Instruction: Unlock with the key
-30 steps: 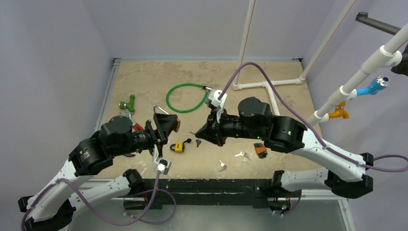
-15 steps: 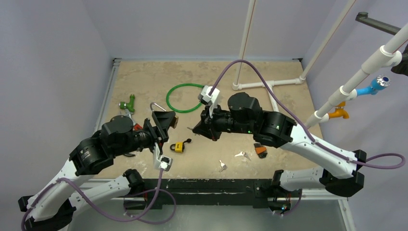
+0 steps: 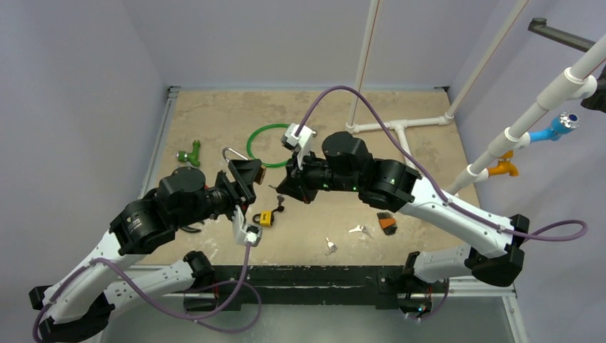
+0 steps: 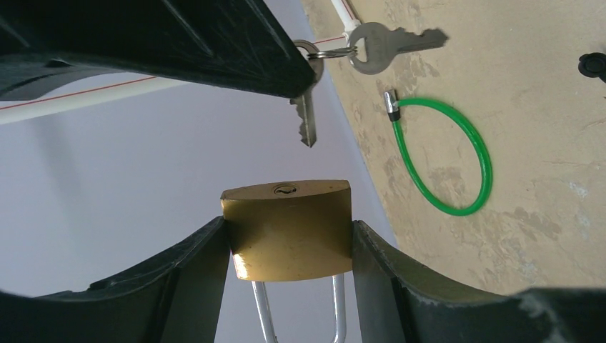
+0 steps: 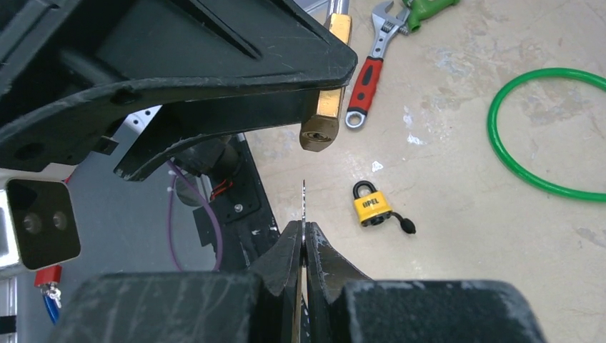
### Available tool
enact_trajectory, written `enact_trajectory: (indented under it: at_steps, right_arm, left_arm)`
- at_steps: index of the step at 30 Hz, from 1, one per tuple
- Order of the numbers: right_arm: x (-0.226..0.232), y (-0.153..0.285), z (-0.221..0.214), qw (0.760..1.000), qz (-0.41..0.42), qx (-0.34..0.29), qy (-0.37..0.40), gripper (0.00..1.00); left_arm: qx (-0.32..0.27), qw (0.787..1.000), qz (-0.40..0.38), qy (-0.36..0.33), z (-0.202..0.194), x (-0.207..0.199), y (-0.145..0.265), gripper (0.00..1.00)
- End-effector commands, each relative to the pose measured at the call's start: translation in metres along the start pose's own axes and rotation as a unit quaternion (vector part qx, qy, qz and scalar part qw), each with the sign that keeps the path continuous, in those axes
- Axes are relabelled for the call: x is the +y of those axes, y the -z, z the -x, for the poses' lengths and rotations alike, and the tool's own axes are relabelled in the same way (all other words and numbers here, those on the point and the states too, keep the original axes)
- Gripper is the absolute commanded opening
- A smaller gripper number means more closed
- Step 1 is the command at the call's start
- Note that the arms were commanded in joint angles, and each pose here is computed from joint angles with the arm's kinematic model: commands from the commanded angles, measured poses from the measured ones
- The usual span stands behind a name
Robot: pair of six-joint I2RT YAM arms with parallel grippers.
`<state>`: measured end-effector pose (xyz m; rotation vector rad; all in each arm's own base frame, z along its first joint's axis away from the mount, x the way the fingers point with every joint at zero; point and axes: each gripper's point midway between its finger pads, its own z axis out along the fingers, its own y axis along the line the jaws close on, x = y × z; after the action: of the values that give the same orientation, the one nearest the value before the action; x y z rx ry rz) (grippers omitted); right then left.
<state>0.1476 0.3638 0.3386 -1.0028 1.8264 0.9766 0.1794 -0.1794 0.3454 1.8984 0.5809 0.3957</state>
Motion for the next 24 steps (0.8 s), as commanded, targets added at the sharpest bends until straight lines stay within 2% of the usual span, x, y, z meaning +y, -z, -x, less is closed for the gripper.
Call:
enact_trajectory:
  at_steps: [1, 24]
  right_arm:
    - [0.012, 0.006, 0.039, 0.998, 0.027, -0.056, 0.018, 0.0]
    - [0.01, 0.0, 0.05, 0.997, 0.037, -0.071, 0.016, 0.0]
  left_arm:
    - [0.007, 0.995, 0.096, -0.006, -0.001, 0.053, 0.025, 0.0]
    - [-0.015, 0.997, 0.08, -0.005, 0.006, 0.042, 0.023, 0.0]
